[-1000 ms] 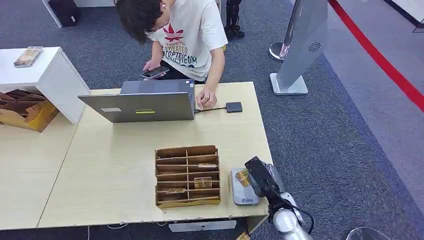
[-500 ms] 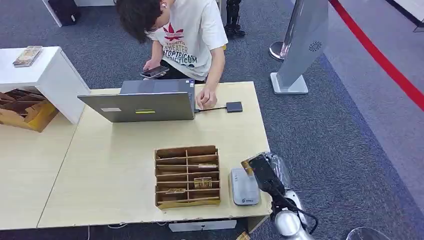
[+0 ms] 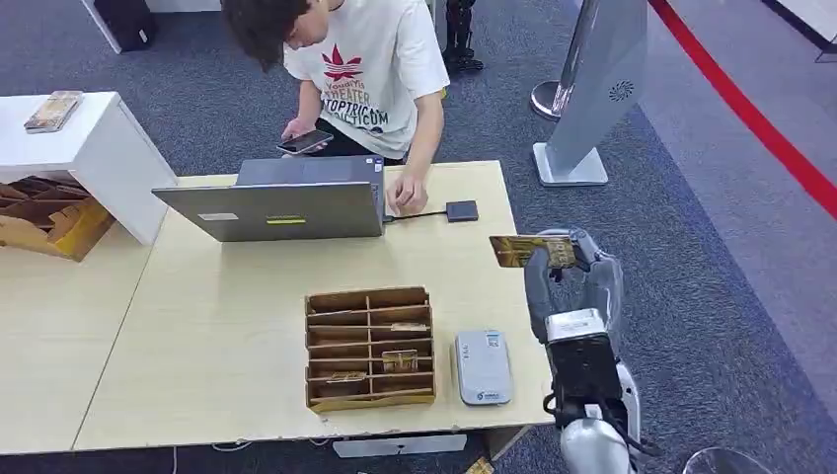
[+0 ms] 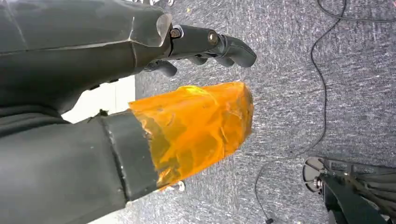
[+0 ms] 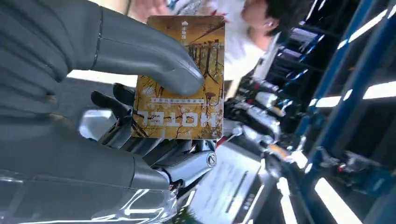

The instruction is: Pass the card to the sensor for recognition and then transmit it.

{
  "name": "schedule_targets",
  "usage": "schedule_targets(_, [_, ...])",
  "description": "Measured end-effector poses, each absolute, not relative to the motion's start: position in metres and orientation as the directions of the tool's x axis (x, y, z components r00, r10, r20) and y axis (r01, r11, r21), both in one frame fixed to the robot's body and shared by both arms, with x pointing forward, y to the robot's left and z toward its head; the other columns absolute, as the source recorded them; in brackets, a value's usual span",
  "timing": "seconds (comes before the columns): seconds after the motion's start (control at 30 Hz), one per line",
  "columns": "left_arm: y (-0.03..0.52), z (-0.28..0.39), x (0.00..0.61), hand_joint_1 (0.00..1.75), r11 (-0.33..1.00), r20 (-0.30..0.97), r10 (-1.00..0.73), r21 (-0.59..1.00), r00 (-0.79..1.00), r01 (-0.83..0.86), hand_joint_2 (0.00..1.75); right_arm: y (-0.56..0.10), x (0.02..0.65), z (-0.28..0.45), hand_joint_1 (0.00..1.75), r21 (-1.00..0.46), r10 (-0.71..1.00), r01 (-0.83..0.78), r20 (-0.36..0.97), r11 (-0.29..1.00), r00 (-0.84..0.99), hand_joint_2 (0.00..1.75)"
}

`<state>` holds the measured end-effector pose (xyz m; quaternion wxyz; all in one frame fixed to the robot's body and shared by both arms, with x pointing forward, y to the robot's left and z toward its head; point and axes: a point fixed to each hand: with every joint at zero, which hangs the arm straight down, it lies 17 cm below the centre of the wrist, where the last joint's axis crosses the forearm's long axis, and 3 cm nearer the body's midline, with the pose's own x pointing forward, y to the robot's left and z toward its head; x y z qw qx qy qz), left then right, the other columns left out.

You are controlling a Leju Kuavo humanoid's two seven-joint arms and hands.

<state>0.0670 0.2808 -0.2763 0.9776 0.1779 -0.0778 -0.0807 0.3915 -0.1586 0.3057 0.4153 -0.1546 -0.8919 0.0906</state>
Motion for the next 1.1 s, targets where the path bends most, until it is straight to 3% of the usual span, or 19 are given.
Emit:
schedule_targets(0.37, [0.276, -0.275, 0.085, 0.00, 0.915, 0.135, -0.261, 0.349, 0.956, 0.200, 0.00, -0.063, 0.424, 0.346, 1.75, -0.488, 0.365, 0.041, 0.592, 0.872, -0.719, 1.75])
schedule_targets(0.63, [0.269, -0.272, 0.106, 0.00, 0.890, 0.128, -0.357, 0.346, 0.925, 0.295, 0.00, -0.035, 0.491, 0.358, 1.75, -0.651, 0.560, 0.146, 0.492, 0.745, -0.666, 1.75])
schedule_targets(1.1, [0.260, -0.268, 0.127, 0.00, 0.836, 0.122, -0.490, 0.347, 0.863, 0.425, 0.00, -0.050, 0.582, 0.331, 1.75, -0.812, 0.792, 0.220, 0.404, 0.541, -0.457, 1.75])
